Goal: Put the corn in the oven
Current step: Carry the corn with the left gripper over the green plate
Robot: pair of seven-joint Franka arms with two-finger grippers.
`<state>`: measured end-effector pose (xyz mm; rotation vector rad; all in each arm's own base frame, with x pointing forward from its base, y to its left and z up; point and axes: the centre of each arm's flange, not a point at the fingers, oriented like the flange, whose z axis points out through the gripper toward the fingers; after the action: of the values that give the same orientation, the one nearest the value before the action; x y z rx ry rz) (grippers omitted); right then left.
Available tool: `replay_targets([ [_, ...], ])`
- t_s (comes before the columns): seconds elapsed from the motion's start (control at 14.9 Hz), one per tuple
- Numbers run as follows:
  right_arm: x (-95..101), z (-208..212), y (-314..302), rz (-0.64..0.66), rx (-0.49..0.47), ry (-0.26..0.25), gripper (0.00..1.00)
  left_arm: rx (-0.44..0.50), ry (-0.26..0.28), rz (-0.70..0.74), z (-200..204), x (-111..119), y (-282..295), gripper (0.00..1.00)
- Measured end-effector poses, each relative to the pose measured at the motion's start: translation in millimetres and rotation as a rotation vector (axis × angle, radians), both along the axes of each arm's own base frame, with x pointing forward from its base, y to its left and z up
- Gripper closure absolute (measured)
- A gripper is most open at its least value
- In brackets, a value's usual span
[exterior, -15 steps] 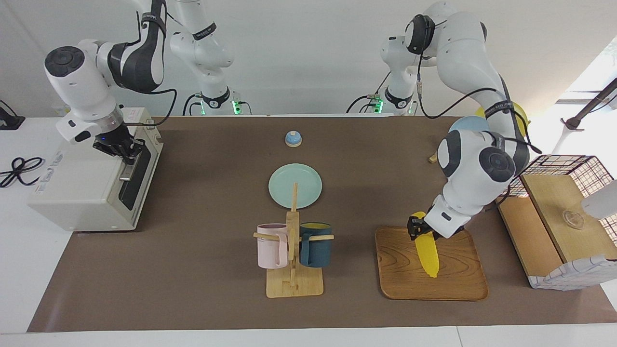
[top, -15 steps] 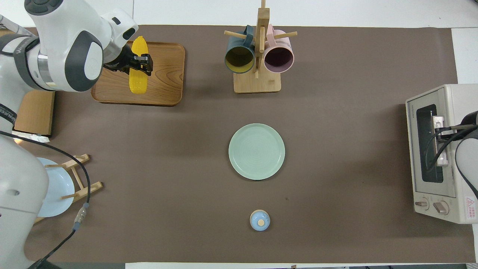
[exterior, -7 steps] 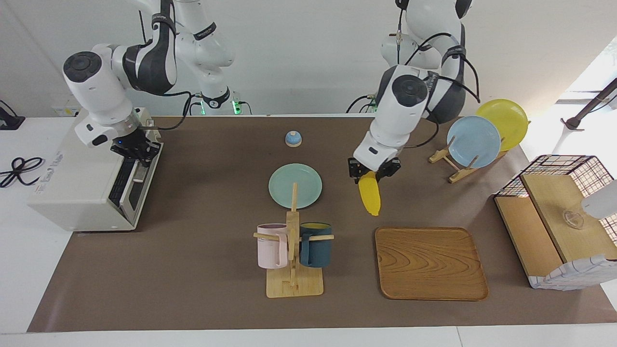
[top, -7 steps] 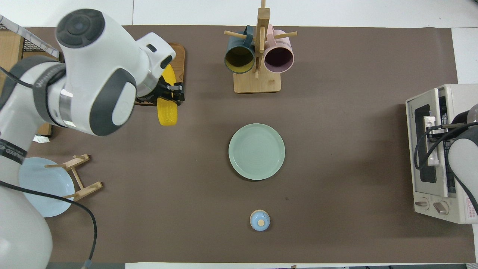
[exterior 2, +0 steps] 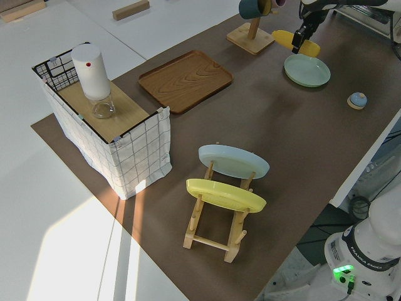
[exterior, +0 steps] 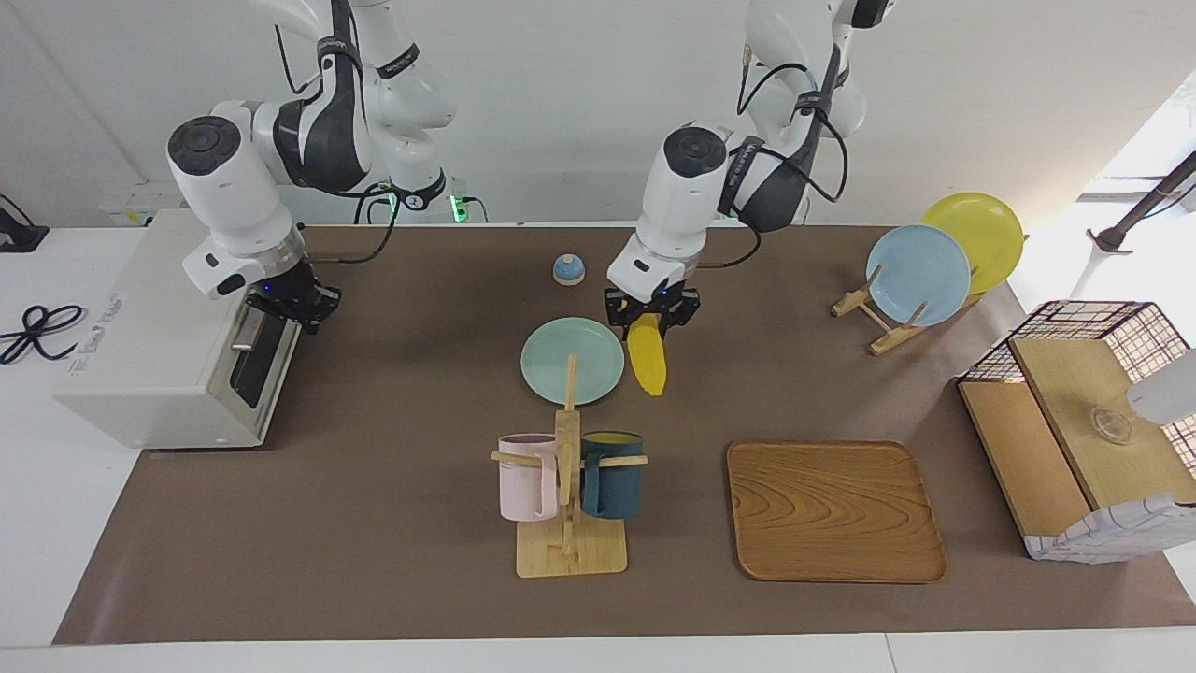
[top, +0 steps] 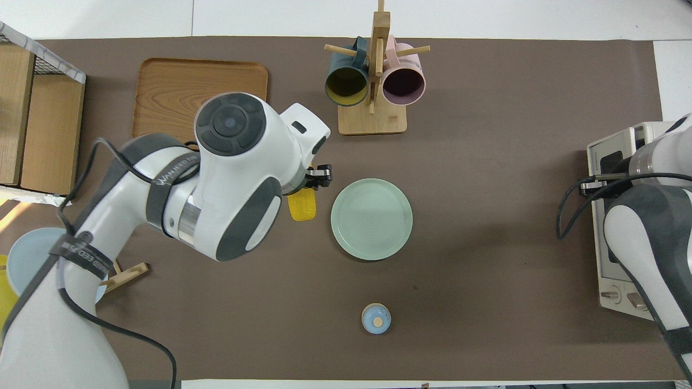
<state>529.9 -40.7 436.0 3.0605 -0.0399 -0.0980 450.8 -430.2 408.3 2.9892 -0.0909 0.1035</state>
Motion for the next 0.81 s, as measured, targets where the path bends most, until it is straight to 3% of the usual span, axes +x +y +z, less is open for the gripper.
replay_targets([
  [0.2,1.5,7,-1,-0.003,-0.001,-0.003,0.99,-0.022,-0.018,-0.012,-28,-19,-24,0.43],
  [0.54,6.3,44,-7,0.005,-0.008,-0.007,0.99,-0.016,-0.011,-0.034,-87,-30,-49,0.43],
  [0.81,0.7,43,-47,0.012,-0.004,0.004,0.99,-0.014,-0.009,-0.037,-93,-31,-52,0.43],
])
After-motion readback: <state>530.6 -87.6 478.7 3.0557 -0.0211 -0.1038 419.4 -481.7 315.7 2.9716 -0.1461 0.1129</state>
